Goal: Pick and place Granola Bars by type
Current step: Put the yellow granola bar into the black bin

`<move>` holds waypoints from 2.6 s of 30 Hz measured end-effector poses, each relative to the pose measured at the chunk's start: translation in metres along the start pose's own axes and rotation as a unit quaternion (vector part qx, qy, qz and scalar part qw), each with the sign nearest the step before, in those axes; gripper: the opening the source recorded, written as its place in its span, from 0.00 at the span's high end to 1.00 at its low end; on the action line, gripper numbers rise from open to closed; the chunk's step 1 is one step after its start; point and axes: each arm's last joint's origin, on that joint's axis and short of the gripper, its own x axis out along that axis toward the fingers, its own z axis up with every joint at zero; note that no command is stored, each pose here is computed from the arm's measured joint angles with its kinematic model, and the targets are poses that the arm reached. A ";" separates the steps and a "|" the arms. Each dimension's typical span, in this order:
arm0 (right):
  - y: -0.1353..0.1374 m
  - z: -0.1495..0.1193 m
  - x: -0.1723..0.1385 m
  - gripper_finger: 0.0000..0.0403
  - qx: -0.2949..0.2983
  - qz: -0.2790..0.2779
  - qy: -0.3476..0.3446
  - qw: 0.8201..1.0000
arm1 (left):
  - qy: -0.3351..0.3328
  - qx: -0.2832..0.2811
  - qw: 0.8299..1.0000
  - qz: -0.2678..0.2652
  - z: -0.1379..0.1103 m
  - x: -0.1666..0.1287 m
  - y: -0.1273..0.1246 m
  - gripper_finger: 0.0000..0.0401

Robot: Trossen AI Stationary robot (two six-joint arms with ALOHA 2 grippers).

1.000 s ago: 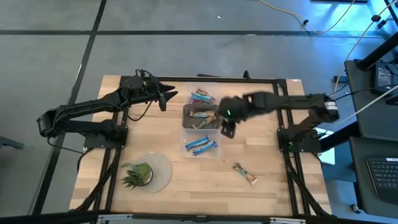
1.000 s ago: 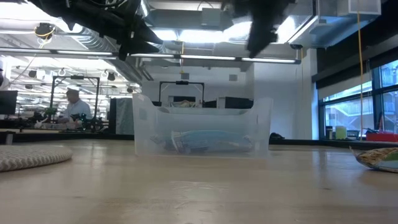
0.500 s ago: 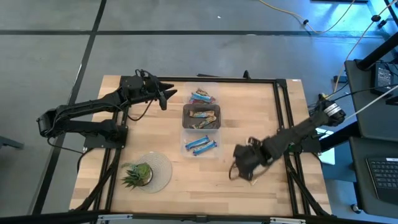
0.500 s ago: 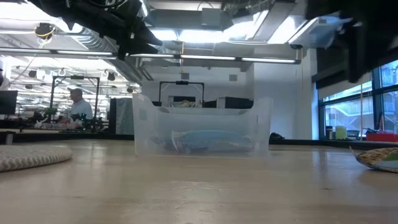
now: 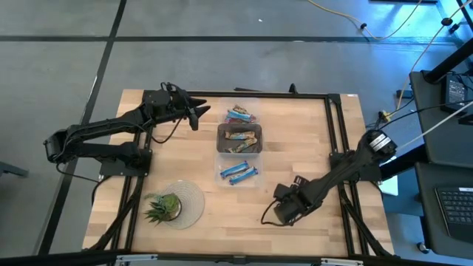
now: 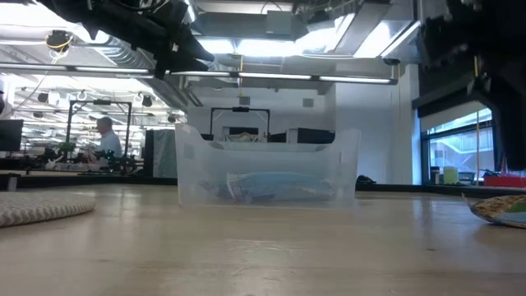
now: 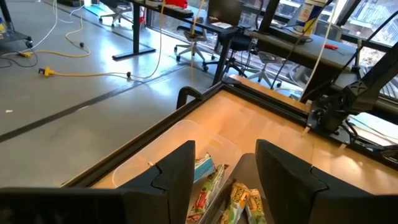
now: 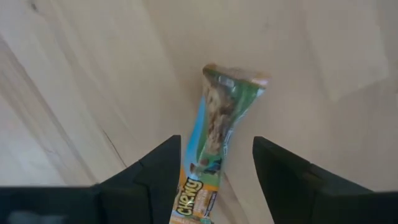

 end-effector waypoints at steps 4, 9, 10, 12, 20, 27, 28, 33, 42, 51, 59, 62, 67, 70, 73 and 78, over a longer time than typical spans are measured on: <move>0.002 -0.001 0.008 0.50 0.010 -0.005 0.020 1.000 | 0.000 0.000 1.000 -0.001 0.000 0.000 0.000 0.60; 0.003 -0.002 0.009 0.50 0.032 0.000 0.032 0.999 | 0.001 0.000 1.000 -0.001 0.000 0.000 0.000 0.59; 0.003 -0.002 0.009 0.50 0.032 0.000 0.032 0.999 | 0.000 0.000 1.000 -0.001 0.000 0.000 0.000 0.59; 0.003 -0.002 0.009 0.50 0.031 0.001 0.031 0.999 | 0.000 0.000 1.000 -0.001 0.000 0.000 0.000 0.59; 0.004 -0.002 0.009 0.38 0.030 0.001 0.031 0.999 | 0.000 0.000 1.000 -0.001 0.000 0.000 0.000 0.60; 0.004 -0.001 0.009 0.23 0.031 0.000 0.017 0.999 | 0.001 0.000 1.000 -0.001 0.000 0.000 0.000 0.59; 0.004 -0.001 0.009 0.22 0.032 0.000 0.017 0.999 | 0.001 0.000 1.000 -0.001 0.000 0.000 0.000 0.59; 0.002 -0.004 0.022 0.21 0.059 0.014 0.013 0.998 | 0.001 0.000 1.000 -0.001 0.000 0.000 0.000 0.60; -0.010 -0.015 0.043 0.22 0.089 0.017 0.027 0.996 | 0.001 0.000 1.000 -0.002 0.000 0.000 0.000 0.60; -0.013 -0.016 0.045 0.46 0.081 0.006 0.027 0.996 | 0.001 0.000 1.000 -0.001 0.000 0.000 0.000 0.59; -0.013 -0.016 0.045 0.67 0.081 0.006 0.027 0.996 | 0.000 0.000 1.000 0.000 0.000 0.000 0.000 0.59; -0.014 -0.016 0.043 0.72 0.082 0.010 0.022 0.996 | 0.000 0.000 1.000 0.000 0.000 0.000 0.000 0.59; -0.016 -0.014 0.036 0.79 0.084 0.010 0.000 0.996 | 0.000 0.000 1.000 0.000 0.000 0.000 0.000 0.59; -0.017 -0.013 0.032 0.81 0.086 0.014 -0.010 0.996 | 0.000 0.000 1.000 0.000 0.000 0.000 0.000 0.59; -0.021 -0.013 0.022 0.82 0.089 0.015 -0.036 0.995 | 0.000 0.000 1.000 0.000 0.000 0.000 0.000 0.59; -0.042 -0.008 -0.005 0.82 0.107 -0.011 -0.084 0.991 | 0.000 0.000 1.000 0.000 0.000 0.000 0.000 0.60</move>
